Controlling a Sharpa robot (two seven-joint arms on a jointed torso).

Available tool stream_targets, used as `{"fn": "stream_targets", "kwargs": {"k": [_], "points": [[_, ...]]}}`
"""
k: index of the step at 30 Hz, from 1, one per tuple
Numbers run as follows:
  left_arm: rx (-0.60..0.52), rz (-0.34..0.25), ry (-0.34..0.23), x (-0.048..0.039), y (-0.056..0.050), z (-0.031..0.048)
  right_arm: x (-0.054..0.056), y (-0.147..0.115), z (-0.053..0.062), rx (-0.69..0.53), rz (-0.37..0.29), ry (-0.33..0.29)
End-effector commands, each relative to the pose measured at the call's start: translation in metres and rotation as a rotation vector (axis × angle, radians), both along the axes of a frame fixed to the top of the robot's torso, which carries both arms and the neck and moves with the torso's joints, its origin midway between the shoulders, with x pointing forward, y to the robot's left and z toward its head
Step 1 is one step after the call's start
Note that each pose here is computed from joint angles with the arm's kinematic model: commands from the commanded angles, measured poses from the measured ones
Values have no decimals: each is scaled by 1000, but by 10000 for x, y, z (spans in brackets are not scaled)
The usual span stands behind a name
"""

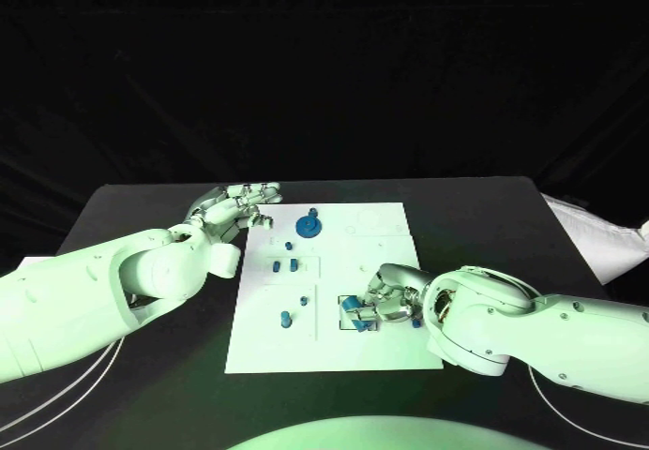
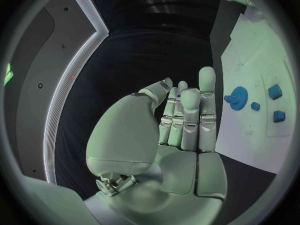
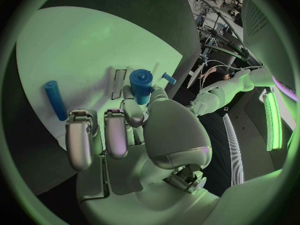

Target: Assemble the parts on the task board

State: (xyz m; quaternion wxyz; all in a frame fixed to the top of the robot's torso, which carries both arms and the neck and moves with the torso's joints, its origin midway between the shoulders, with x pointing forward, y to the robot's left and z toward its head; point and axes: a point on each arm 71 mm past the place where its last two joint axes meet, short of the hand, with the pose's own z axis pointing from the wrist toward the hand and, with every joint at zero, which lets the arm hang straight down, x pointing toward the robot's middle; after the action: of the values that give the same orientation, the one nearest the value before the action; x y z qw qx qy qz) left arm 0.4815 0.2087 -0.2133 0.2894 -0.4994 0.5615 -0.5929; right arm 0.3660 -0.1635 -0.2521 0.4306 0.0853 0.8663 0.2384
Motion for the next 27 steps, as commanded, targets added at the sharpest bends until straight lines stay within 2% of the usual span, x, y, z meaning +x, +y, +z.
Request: {"fn": "stream_targets", "kwargs": {"k": [1,7,17,27], "points": [[-10,-19,-6,-9,-24,11,-5,8,-26,-14,7,30],[-11,-21,-6,-8,-32,10,27,38,-10,1,7,-12],[-11,-23,-6,-10,-32,11,51,25,-11,-17,10,-35],[10,-58,-33,-29,-75,28,48,18,-1,-23,29,-51]]}}
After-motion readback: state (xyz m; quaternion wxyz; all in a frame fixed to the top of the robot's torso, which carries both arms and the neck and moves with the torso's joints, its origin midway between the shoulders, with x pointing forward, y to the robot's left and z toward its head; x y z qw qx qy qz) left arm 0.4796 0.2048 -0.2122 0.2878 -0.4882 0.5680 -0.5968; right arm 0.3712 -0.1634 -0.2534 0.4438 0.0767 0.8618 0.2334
